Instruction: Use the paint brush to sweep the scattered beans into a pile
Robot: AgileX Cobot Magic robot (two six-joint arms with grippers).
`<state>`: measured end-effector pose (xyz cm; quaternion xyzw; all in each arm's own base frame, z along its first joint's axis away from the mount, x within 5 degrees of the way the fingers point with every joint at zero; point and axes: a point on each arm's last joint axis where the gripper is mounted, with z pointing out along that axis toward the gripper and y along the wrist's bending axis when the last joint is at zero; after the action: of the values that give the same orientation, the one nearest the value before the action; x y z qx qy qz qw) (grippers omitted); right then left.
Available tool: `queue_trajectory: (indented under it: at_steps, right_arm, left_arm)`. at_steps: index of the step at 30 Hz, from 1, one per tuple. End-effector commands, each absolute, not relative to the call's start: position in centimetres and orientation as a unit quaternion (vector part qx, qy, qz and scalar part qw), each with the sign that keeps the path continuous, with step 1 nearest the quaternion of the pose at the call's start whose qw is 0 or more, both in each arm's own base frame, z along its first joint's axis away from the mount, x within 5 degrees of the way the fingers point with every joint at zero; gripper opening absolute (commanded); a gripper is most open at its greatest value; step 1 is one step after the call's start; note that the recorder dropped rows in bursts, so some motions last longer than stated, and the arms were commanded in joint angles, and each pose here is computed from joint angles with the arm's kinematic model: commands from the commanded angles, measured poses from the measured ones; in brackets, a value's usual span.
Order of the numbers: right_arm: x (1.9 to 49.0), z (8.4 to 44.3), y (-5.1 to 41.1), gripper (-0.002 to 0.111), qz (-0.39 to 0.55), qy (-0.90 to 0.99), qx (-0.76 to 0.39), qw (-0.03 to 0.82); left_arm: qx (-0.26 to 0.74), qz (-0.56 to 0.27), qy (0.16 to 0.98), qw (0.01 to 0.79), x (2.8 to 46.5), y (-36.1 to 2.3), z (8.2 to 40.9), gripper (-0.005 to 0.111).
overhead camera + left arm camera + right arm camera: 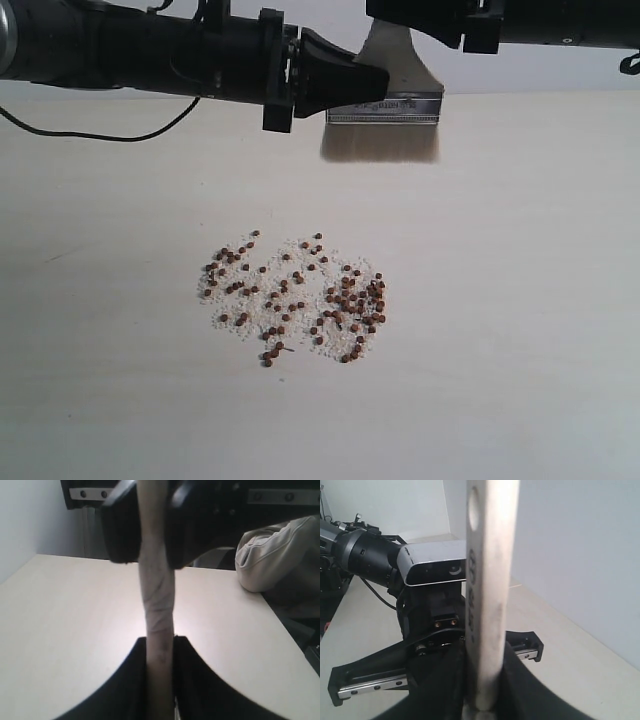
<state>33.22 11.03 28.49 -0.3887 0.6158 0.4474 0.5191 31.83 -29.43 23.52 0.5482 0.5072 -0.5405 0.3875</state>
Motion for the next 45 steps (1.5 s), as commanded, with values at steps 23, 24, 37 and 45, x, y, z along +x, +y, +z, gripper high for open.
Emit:
queue_trajectory:
  at_steps: [23,24,37,45]
  right_arm:
    - [36.5,28.4,9.3,0.000,0.027,0.807,-0.215,0.549]
    - [36.3,28.6,9.6,0.000,0.006,0.810,-0.210,0.548]
    - [35.1,28.9,10.5,0.000,-0.153,0.828,-0.136,0.522]
    - [34.6,29.5,10.5,0.000,-0.156,0.829,-0.117,0.524]
  left_arm:
    - [0.466,-0.522,0.558,0.447,36.0,-24.4,25.3,0.009]
    - [0.458,-0.523,0.566,0.443,36.2,-23.9,25.5,0.002]
    - [0.361,-0.366,0.713,0.477,34.4,-17.2,27.0,0.000]
    - [0.303,-0.229,0.770,0.513,27.1,-12.6,27.1,0.000]
